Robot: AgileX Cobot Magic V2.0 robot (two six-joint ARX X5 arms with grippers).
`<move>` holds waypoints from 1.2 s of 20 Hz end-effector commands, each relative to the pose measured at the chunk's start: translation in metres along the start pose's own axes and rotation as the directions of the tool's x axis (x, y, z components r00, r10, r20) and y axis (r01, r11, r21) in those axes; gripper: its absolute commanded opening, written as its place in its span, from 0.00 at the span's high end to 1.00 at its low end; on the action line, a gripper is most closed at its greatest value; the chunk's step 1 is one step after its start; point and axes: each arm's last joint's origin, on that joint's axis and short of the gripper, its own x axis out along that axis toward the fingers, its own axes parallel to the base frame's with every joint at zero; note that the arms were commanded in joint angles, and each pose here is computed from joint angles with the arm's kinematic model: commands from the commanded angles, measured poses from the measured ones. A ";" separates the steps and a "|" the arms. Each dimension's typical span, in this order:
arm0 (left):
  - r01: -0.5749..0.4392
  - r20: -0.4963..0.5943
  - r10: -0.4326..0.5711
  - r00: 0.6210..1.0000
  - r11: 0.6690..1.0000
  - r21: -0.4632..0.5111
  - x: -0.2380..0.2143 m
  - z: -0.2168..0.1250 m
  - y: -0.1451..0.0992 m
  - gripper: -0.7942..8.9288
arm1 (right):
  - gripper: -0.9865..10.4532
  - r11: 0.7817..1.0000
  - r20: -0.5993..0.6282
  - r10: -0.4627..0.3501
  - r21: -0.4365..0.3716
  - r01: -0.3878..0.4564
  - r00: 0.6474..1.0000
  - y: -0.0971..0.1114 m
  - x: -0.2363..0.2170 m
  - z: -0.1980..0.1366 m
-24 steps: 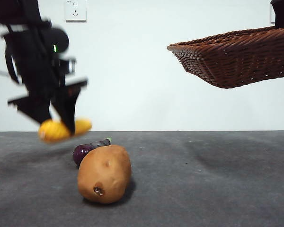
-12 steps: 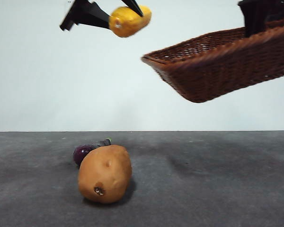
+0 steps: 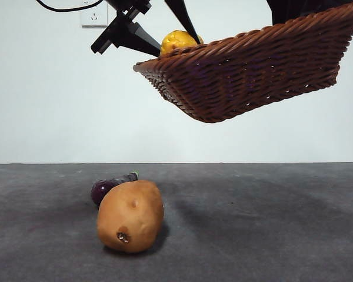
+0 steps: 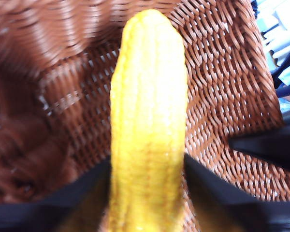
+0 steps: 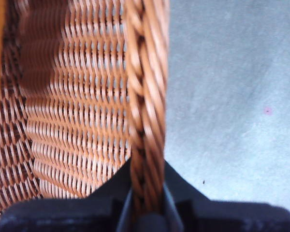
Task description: Help me put the vegetables on the table into the basket
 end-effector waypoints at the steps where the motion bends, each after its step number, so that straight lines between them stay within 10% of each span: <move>1: -0.006 -0.011 0.006 1.000 1.000 -0.021 0.004 -0.002 0.000 0.40 | 0.93 1.000 -0.006 0.006 0.014 -0.006 1.000 0.000 -0.001 -0.002; 10: -0.003 0.025 0.000 1.000 0.994 0.112 -0.032 -0.005 -0.011 0.40 | 0.93 0.996 -0.024 -0.085 0.011 0.086 0.996 -0.014 -0.003 -0.003; 15: -0.193 -0.101 0.235 0.967 0.929 0.315 -0.057 -0.042 -0.021 0.40 | 0.93 0.991 -0.018 -0.120 0.057 0.121 0.993 -0.043 -0.008 -0.001; 24: -0.278 -0.156 0.350 0.924 0.893 0.355 -0.048 -0.063 -0.030 0.40 | 0.93 0.967 -0.026 -0.184 0.176 0.186 0.983 -0.096 -0.021 -0.005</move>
